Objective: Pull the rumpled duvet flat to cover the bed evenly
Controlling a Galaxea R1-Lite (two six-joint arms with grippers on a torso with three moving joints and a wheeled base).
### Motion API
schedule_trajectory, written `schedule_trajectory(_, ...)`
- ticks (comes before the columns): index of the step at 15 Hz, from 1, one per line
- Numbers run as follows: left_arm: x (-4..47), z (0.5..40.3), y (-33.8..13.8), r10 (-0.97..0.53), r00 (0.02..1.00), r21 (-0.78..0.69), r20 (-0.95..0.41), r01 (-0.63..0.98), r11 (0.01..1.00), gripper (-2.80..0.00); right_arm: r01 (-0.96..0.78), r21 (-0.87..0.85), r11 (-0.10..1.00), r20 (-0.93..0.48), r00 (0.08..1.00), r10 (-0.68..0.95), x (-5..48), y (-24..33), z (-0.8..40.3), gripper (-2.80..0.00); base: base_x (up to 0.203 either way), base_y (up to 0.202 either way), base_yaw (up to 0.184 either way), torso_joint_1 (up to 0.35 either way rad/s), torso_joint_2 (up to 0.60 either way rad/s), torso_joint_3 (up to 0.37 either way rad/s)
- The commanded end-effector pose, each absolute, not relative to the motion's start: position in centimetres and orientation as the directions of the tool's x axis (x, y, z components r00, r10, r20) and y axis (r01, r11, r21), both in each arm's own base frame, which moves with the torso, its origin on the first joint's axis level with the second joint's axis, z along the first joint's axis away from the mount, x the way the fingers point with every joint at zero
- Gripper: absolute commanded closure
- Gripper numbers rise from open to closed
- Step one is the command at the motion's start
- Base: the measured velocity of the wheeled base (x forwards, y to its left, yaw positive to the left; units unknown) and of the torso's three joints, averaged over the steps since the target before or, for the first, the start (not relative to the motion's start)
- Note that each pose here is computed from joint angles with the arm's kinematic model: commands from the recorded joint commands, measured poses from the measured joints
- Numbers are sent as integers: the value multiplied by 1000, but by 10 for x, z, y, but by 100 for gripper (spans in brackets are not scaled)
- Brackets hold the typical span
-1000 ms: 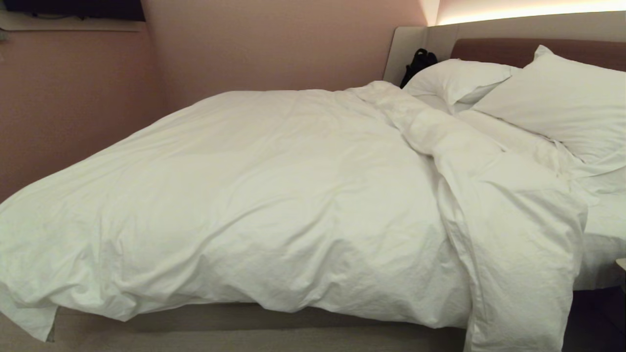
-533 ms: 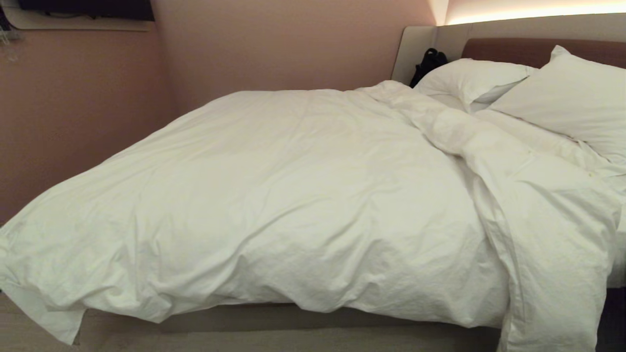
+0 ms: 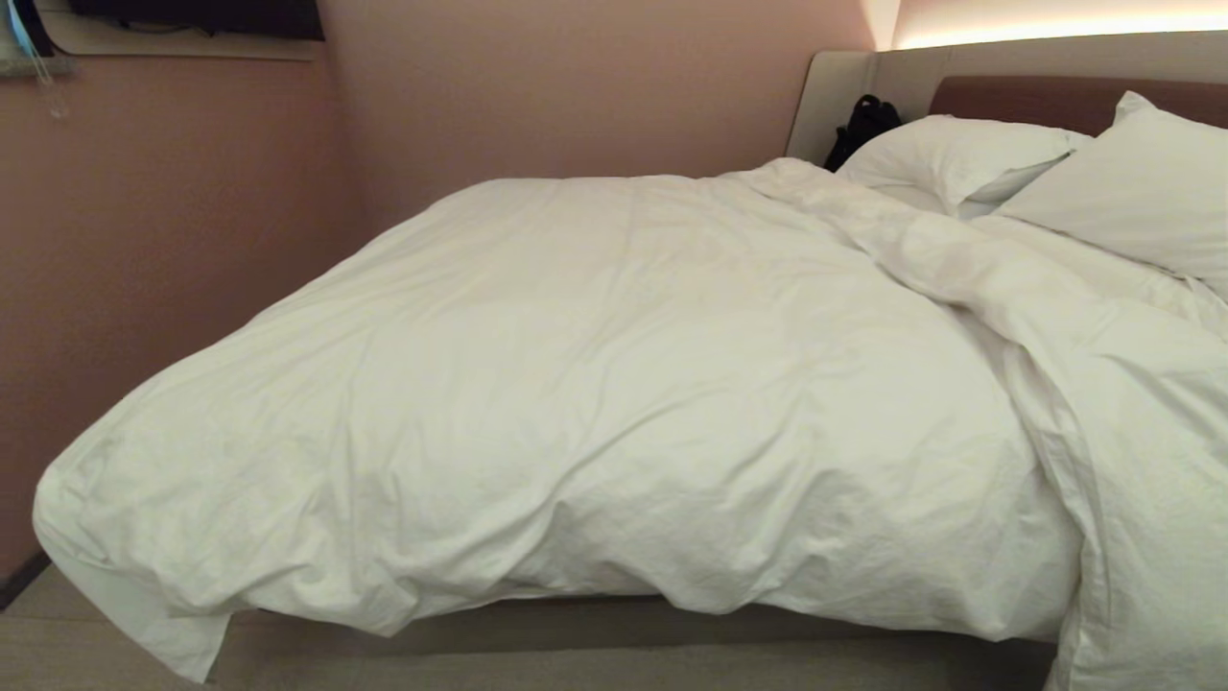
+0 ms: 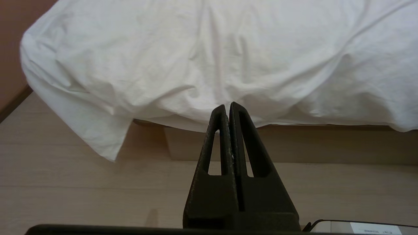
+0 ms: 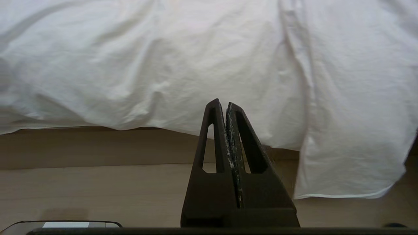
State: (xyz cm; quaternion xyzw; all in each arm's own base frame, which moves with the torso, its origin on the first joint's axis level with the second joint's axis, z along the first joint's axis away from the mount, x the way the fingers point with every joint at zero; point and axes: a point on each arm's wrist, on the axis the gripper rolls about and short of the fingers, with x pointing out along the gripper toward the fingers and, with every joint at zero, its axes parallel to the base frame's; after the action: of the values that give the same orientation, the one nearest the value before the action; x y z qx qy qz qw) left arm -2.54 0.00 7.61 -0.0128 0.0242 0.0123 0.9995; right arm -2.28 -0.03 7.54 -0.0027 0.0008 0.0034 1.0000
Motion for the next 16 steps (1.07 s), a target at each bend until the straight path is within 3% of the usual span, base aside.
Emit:
schedule_trajectory(1,-25,76,0,25,998,-27,-49,-26,999,0,-8,-6,1000,0,1000,8,-23,0,75,0,0,196,3,2,2,2)
schedule_trajectory(16,-25,76,0,25,998,-27,-49,-26,999,0,-8,-6,1000,0,1000,8,-23,0,75,0,0,195,0,3,2,1)
